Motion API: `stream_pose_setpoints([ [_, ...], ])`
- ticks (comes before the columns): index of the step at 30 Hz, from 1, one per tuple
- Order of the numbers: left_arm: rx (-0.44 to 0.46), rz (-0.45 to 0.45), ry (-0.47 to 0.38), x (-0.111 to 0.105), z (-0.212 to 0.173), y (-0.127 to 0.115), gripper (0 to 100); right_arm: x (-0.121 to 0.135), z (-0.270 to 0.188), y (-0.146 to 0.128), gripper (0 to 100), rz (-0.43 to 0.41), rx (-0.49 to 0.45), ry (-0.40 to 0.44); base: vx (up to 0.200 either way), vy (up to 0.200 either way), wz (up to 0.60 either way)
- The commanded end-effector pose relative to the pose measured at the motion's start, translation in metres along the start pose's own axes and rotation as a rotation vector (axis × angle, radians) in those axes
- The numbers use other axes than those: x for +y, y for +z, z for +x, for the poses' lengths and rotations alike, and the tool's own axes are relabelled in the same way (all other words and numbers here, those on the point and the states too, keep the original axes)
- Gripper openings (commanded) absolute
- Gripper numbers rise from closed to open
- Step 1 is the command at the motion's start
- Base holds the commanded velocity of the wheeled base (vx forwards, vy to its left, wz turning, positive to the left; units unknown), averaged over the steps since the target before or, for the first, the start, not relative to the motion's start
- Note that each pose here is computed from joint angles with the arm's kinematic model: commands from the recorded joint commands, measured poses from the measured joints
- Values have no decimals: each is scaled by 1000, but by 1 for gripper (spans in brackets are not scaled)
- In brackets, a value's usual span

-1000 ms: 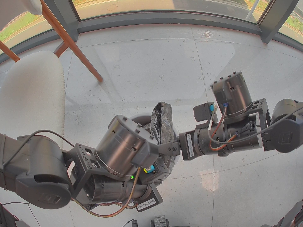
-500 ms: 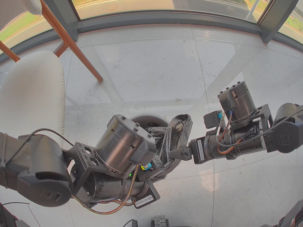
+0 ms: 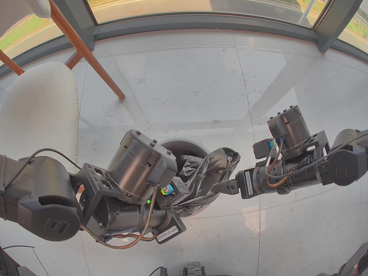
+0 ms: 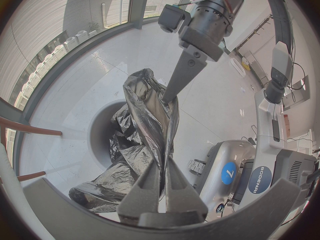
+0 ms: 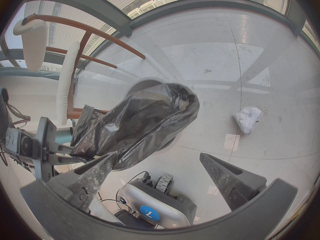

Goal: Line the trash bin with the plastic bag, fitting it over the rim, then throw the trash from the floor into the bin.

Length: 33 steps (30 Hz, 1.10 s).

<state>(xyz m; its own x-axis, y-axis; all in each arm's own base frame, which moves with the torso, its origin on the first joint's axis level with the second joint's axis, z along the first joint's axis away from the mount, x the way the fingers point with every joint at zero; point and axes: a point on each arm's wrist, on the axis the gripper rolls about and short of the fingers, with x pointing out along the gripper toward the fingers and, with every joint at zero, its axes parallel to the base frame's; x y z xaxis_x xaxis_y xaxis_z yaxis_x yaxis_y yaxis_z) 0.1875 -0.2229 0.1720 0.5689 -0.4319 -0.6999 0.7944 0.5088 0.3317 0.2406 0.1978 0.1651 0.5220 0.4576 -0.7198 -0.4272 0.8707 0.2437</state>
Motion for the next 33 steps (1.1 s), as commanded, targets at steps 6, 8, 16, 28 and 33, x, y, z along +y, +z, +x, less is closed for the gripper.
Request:
stream_pose_setpoints([
  [6,-9,-2,2,1,-5,-1,0,-13,18,3,100,29,27,-31,0,0,0],
  [8,-9,-3,4,1,-5,-1,0,-17,25,5,100,36,13,-34,0,0,0],
  [16,-8,-4,5,1,-5,-1,0,-23,50,14,100,50,-34,-33,0,0,0],
  [28,-12,-8,7,1,-6,-1,0,-27,56,27,0,73,-65,-36,0,0,0],
  [33,-14,-47,38,3,-9,-1,0,-19,56,26,0,56,-63,-19,0,0,0],
])
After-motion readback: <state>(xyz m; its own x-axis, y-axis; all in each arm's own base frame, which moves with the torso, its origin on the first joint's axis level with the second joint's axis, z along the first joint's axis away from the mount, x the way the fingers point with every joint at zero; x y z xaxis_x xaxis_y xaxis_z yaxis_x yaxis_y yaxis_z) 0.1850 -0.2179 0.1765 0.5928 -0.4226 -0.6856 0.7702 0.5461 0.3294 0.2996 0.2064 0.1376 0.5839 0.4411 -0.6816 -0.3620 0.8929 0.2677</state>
